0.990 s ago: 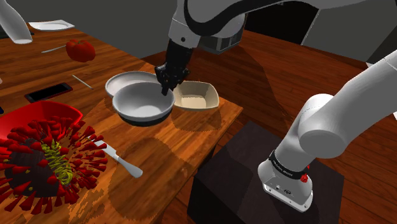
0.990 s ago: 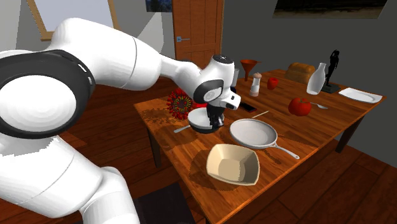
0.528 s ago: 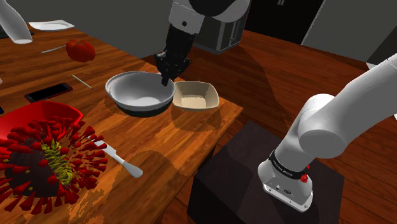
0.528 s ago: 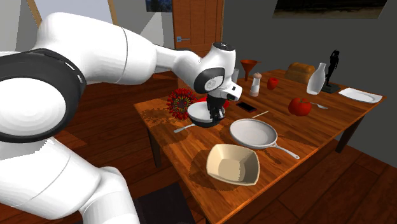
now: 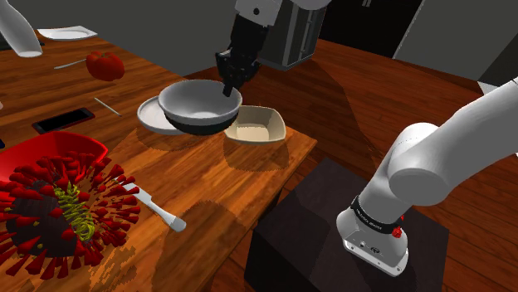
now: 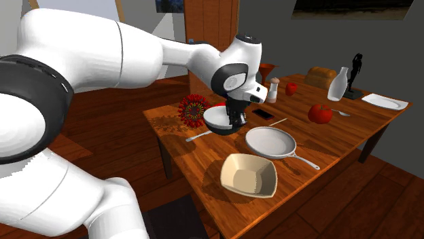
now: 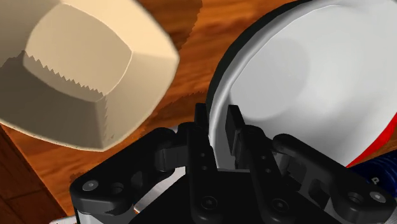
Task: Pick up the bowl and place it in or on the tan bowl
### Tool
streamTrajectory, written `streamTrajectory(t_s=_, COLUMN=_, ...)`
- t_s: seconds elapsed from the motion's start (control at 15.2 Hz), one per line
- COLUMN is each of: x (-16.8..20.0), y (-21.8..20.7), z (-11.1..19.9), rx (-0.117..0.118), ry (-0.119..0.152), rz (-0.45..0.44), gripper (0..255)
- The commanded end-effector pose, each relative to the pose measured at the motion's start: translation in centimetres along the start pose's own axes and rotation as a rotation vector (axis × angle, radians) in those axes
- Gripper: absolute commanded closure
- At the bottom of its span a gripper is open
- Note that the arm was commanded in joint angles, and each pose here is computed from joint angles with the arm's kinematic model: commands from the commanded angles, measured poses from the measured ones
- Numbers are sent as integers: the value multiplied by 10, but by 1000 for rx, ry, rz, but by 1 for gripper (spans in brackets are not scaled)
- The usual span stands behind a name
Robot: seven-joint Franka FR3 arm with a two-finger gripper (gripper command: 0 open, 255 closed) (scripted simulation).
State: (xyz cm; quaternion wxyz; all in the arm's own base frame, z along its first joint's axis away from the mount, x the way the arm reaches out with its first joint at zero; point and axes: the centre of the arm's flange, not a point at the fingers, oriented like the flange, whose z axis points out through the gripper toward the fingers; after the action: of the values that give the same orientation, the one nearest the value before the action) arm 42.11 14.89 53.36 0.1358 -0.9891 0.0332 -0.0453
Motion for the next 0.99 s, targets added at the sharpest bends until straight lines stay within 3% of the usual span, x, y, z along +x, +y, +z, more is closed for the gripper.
streamTrajectory(t_s=0.0, x=3, y=24, z=-10, rx=1, ry=0, rz=-1, gripper=255)
streamTrajectory(t_s=0.92, x=21, y=187, z=-83, rx=1, ry=0, rz=-1, gripper=255)
